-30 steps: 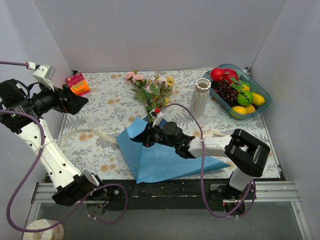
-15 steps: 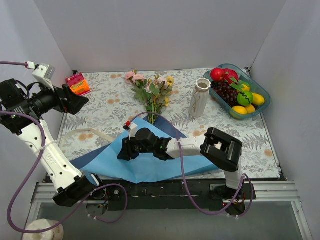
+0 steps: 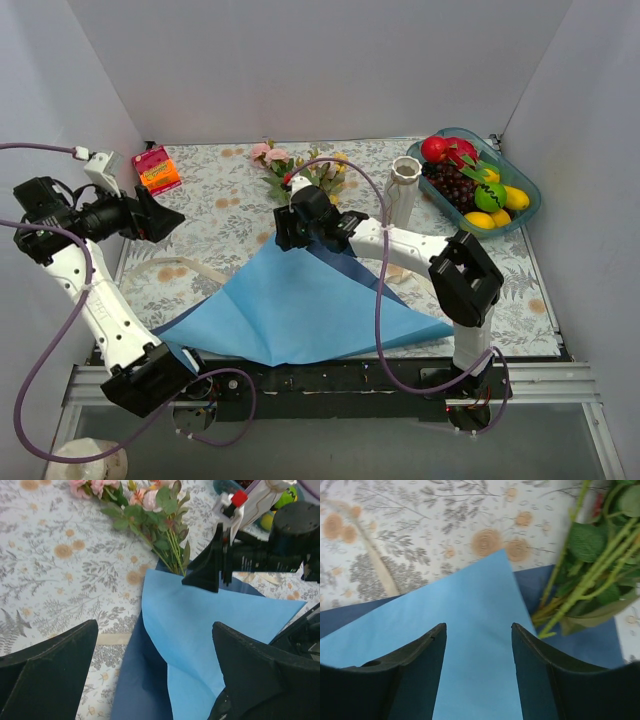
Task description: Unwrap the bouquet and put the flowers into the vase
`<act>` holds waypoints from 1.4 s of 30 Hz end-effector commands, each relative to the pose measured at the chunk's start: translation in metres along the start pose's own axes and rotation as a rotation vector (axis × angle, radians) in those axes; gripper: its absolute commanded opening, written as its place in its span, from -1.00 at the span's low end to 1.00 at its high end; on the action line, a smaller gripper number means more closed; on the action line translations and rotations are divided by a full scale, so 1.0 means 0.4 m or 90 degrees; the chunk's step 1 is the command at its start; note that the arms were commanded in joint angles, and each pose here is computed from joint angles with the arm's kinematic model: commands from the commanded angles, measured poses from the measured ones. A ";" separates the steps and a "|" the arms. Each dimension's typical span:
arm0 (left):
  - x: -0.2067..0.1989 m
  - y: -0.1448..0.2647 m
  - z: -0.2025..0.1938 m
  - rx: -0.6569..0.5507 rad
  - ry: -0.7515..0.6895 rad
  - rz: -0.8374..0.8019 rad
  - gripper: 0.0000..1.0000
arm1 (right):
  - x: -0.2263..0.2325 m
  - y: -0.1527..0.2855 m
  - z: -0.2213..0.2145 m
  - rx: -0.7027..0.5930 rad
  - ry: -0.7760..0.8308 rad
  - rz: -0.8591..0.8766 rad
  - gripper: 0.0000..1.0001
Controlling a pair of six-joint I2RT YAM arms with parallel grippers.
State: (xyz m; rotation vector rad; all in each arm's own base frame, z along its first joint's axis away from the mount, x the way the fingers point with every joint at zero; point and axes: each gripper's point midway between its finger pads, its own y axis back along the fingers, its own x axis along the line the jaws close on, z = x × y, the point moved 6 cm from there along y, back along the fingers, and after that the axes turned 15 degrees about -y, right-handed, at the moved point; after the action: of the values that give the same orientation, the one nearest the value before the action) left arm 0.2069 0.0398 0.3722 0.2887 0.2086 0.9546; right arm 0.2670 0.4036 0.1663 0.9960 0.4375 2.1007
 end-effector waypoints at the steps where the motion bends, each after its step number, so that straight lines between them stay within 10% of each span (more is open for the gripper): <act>1: 0.029 -0.017 -0.057 0.025 -0.018 0.009 0.96 | -0.086 0.031 0.010 0.028 0.032 -0.046 0.26; 27: 0.024 -0.165 -0.307 0.162 0.041 -0.093 0.96 | -0.211 -0.089 0.064 0.040 0.009 -0.081 -0.22; 35: 0.014 -0.187 -0.313 0.179 0.014 -0.089 0.96 | -0.211 -0.078 0.091 0.029 0.022 -0.090 -0.92; 42: 0.014 -0.191 -0.315 0.169 0.018 -0.084 0.96 | -0.140 0.018 0.203 -0.039 0.067 -0.069 -0.91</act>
State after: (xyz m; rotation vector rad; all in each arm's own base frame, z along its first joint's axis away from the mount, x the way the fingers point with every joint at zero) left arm 0.2310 0.0226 0.2216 0.5095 0.4258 0.7784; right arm 0.3387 0.3526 0.1131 0.9345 0.6304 1.9543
